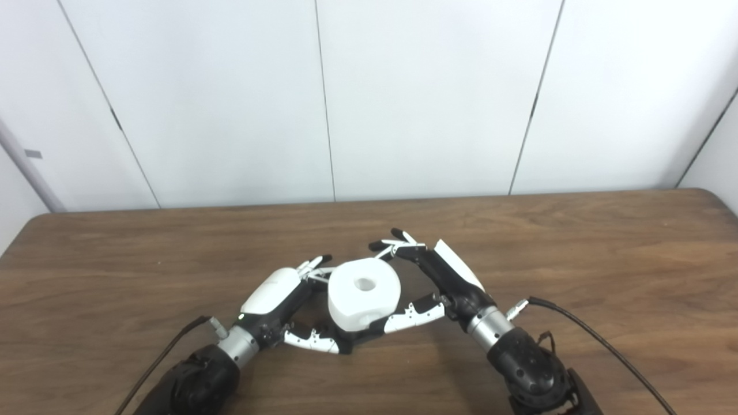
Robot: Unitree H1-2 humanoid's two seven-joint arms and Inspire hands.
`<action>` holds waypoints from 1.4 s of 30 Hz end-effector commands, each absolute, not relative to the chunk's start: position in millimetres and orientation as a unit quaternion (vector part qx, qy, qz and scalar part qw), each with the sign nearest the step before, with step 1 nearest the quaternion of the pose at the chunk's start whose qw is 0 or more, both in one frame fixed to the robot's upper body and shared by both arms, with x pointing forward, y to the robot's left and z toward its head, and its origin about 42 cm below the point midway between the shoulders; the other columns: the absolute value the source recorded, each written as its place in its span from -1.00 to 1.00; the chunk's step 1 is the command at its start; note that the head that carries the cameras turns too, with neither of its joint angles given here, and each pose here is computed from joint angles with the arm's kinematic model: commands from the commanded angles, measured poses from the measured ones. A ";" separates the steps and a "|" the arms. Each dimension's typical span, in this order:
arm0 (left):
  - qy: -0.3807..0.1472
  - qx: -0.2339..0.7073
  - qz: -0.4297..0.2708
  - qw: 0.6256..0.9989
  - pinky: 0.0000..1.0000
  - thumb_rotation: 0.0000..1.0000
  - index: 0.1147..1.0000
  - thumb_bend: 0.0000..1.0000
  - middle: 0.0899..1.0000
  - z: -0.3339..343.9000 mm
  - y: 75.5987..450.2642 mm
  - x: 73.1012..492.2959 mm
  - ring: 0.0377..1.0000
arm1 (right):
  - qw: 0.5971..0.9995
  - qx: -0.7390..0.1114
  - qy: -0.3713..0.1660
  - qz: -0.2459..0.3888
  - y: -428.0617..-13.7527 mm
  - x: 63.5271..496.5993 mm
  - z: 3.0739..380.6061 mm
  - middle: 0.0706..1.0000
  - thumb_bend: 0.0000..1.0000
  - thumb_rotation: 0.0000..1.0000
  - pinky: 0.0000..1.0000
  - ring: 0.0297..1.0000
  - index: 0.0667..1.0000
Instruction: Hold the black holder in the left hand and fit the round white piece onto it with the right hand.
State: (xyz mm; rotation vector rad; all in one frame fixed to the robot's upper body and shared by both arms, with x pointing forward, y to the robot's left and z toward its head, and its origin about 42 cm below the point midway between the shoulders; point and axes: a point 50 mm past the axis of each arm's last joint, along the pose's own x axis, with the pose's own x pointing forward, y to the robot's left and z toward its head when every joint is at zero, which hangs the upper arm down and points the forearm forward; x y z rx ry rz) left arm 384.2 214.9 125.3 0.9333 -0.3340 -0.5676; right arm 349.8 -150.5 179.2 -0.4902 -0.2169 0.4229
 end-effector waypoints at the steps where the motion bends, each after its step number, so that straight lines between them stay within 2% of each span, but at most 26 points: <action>1: -0.136 0.458 -0.303 0.825 1.00 -0.89 -0.17 0.05 0.72 112.1 204.8 376.3 1.00 | 0.937 -0.231 -0.149 0.214 -144.3 354.1 194.4 0.65 0.03 -0.71 1.00 1.00 -0.10; 26: -0.142 0.455 -0.302 0.825 1.00 -0.89 -0.17 0.05 0.73 116.3 193.1 371.4 1.00 | 0.938 -0.230 -0.137 0.218 -142.5 370.5 178.6 0.64 0.04 -0.71 1.00 1.00 -0.11; 42: -0.145 0.452 -0.302 0.827 1.00 -0.89 -0.17 0.05 0.72 119.3 185.7 370.0 1.00 | 0.931 -0.250 -0.143 0.223 -147.2 368.6 181.2 0.63 0.04 -0.71 1.00 1.00 -0.11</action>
